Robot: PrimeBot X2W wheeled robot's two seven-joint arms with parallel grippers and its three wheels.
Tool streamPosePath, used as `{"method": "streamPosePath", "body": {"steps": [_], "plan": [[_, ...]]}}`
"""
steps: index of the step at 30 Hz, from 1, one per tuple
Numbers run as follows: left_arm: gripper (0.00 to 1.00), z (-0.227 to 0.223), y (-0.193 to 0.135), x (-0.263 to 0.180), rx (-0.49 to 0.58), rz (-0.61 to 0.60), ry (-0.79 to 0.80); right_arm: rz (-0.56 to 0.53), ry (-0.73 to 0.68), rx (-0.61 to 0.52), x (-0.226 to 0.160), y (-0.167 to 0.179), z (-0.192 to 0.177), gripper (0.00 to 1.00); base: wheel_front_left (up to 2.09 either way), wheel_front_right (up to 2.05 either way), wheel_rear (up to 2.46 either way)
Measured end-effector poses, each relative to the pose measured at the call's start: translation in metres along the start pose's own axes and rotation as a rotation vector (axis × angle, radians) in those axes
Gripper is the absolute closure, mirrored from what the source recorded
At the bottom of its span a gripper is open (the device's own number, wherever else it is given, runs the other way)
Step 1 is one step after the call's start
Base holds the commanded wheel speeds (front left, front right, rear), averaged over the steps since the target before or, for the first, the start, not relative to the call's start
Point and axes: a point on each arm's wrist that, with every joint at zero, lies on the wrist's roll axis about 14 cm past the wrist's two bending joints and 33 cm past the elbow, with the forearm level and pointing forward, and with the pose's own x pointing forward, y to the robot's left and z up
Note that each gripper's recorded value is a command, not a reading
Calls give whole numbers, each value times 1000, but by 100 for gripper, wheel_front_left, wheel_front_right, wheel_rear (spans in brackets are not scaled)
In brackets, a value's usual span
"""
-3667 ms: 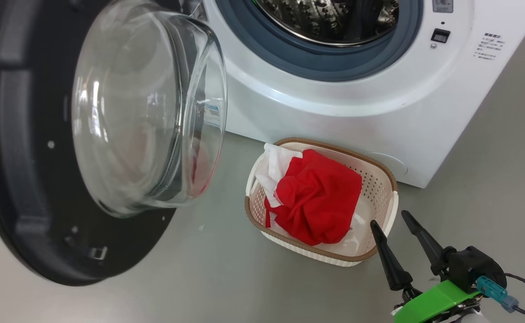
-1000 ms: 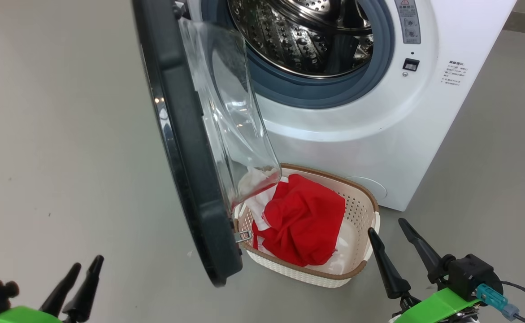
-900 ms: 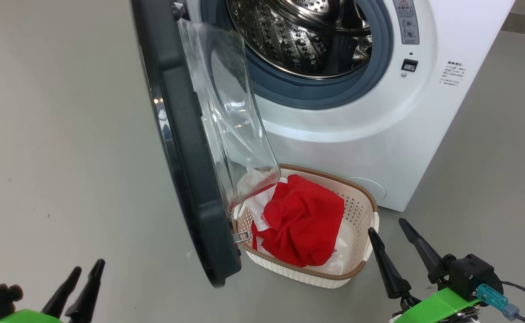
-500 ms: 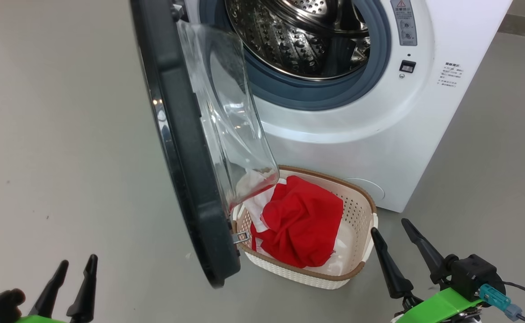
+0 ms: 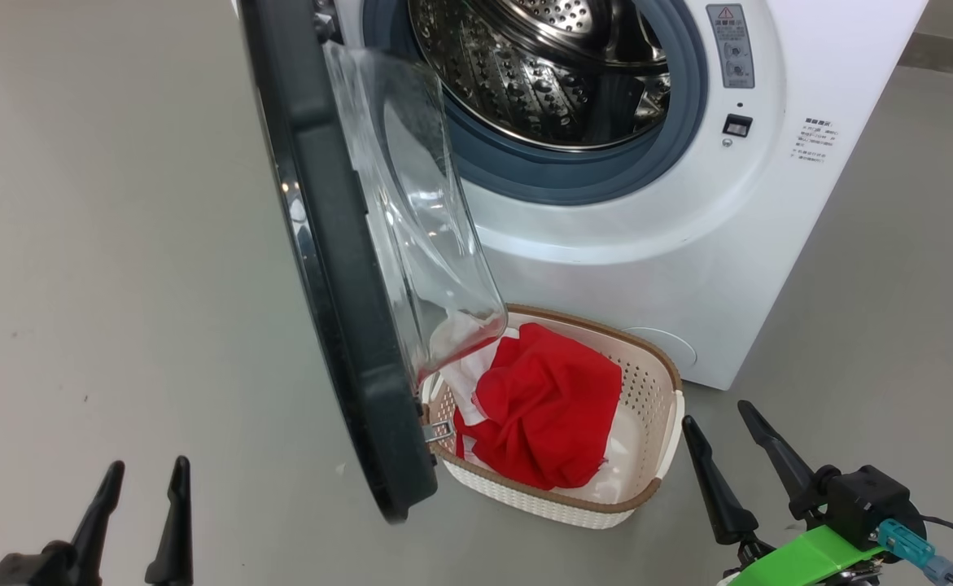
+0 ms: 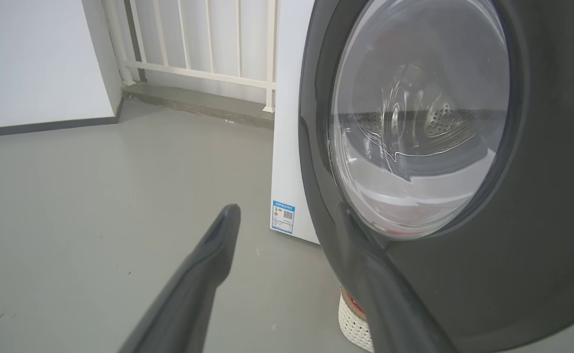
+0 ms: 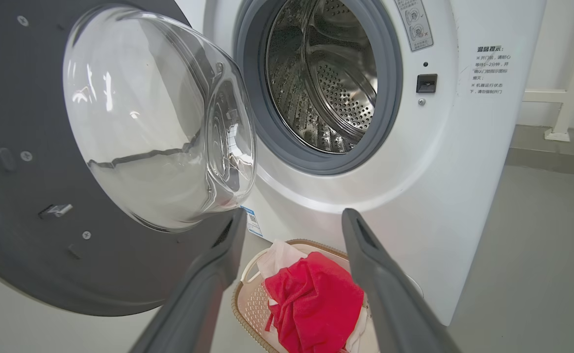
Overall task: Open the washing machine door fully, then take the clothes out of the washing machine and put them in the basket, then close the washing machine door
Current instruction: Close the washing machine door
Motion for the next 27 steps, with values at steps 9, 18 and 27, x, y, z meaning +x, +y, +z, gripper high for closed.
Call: {"method": "streamPosePath", "body": {"steps": [9, 18, 27], "plan": [[0, -1, -1, -12, 31, 16, -7, -15, 12, 0, -8, -2, -4, 0, 0, 0, 0], [0, 0, 1, -12, 37, 26, -10, -22, 16, 9, -9, -3, -6, 0, 0, 0, 0], [0, 0, 2, -13, 29, 30, -11, -22, 15, 9, -9, -3, -5, 0, 0, 0, 0]]}}
